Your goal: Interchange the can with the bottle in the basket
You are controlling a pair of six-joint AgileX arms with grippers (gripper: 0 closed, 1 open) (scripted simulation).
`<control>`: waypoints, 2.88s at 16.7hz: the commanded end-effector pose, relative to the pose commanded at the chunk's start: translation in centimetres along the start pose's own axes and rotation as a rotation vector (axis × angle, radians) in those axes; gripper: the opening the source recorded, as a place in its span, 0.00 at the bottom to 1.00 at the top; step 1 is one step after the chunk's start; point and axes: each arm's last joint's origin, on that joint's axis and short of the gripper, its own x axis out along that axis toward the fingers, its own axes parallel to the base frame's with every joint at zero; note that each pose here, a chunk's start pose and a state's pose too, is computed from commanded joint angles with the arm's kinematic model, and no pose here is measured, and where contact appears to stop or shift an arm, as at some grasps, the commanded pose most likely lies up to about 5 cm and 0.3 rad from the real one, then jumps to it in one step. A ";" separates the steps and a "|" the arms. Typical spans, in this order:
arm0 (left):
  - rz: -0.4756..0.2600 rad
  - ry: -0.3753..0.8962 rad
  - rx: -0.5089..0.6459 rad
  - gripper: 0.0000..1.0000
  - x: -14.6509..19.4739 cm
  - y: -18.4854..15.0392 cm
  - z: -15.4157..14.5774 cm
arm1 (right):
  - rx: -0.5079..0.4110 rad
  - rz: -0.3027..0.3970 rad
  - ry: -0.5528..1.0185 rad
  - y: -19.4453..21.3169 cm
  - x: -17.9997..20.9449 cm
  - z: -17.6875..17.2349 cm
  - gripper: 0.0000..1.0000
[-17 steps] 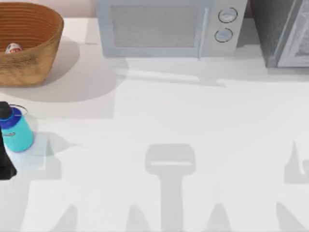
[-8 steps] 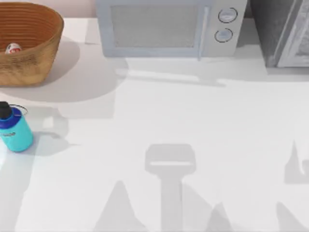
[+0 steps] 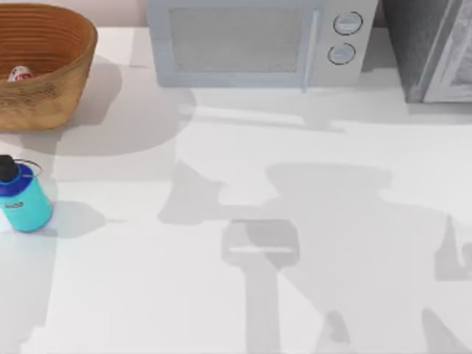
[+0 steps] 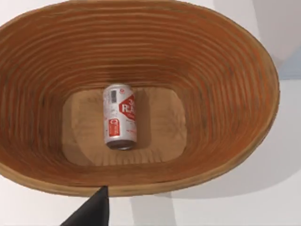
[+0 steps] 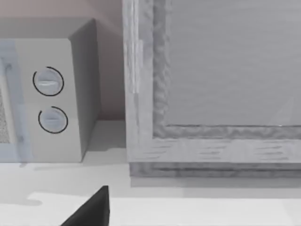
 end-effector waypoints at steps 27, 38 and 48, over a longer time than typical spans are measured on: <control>-0.132 0.538 -0.150 1.00 26.0 8.8 0.4 | 0.000 0.000 0.000 0.0 0.0 0.0 1.00; -0.132 0.537 -0.150 1.00 29.8 8.3 -1.8 | 0.000 0.000 0.000 0.0 0.0 0.0 1.00; -0.132 0.537 -0.150 0.40 29.8 8.3 -1.8 | 0.000 0.000 0.000 0.0 0.0 0.0 1.00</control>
